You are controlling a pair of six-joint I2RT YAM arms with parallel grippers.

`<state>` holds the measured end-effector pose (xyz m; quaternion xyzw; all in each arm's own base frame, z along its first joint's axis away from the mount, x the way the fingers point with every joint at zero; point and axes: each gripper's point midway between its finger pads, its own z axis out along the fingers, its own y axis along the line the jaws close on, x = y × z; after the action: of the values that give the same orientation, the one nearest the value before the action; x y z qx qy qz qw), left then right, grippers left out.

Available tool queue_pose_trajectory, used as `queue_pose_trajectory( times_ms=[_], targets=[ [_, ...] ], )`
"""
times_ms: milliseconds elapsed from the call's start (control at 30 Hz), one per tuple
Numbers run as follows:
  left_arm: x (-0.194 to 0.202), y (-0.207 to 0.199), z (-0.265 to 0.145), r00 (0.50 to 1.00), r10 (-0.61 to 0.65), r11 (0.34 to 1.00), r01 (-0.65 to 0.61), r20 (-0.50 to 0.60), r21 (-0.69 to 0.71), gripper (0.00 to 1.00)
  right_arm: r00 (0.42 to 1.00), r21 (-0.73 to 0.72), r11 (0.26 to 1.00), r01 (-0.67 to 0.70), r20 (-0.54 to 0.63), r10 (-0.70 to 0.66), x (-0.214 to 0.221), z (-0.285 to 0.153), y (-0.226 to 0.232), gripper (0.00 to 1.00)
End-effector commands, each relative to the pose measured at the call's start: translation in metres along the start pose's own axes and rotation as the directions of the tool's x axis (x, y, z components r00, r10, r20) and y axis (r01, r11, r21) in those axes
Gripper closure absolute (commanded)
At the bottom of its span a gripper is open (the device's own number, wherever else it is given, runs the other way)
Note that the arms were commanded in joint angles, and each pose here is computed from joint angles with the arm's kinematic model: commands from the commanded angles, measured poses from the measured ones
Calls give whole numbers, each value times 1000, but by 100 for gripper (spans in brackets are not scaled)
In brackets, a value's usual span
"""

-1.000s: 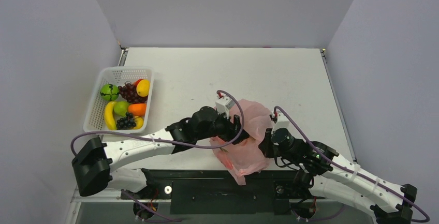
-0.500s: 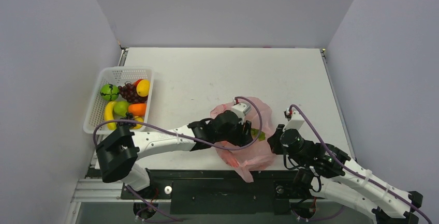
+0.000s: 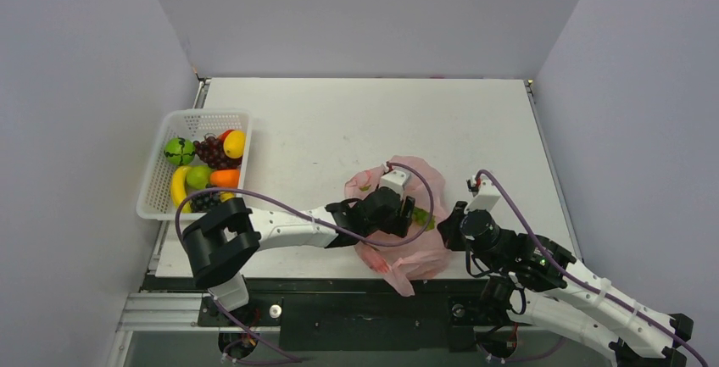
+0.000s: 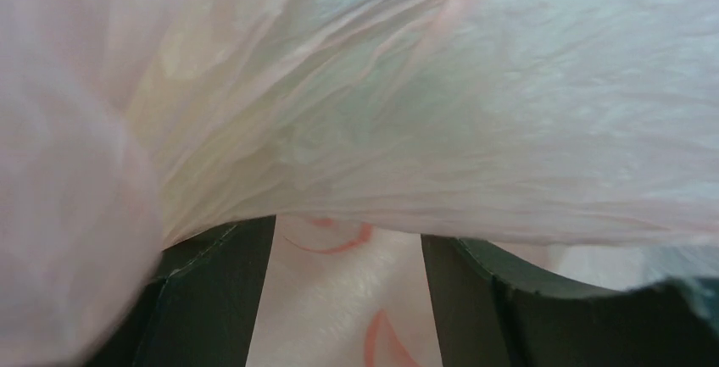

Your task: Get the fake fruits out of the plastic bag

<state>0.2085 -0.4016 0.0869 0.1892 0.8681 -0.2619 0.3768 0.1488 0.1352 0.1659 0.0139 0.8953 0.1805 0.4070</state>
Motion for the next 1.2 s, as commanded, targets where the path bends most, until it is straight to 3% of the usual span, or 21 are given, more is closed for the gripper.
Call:
queue_pose_trajectory(
  times_ms=[0,167,400,900,1033,1167],
  targets=[
    [-68,-2,2,969,71,996,-54,236,-74,36,998,-43,999,-20,55,23,-17,-4,12,100],
    [-101,-5,1,937,137,989,-111,322,-98,31,999,-54,999,-8,44,10,-15,-2,15,100],
    [-116,29,12,934,139,976,-72,330,-207,23,999,-64,998,8,35,-5,-13,-1,17,100],
    [-60,77,79,984,150,953,-119,92,-278,21,999,-49,998,33,43,-31,-14,1,14,100],
    [-47,83,88,990,133,958,-116,49,-263,27,998,-44,998,39,47,-37,-15,1,14,100],
    [-49,75,84,991,130,971,-120,31,-208,46,998,-35,999,42,44,-40,-14,3,13,100]
  ],
)
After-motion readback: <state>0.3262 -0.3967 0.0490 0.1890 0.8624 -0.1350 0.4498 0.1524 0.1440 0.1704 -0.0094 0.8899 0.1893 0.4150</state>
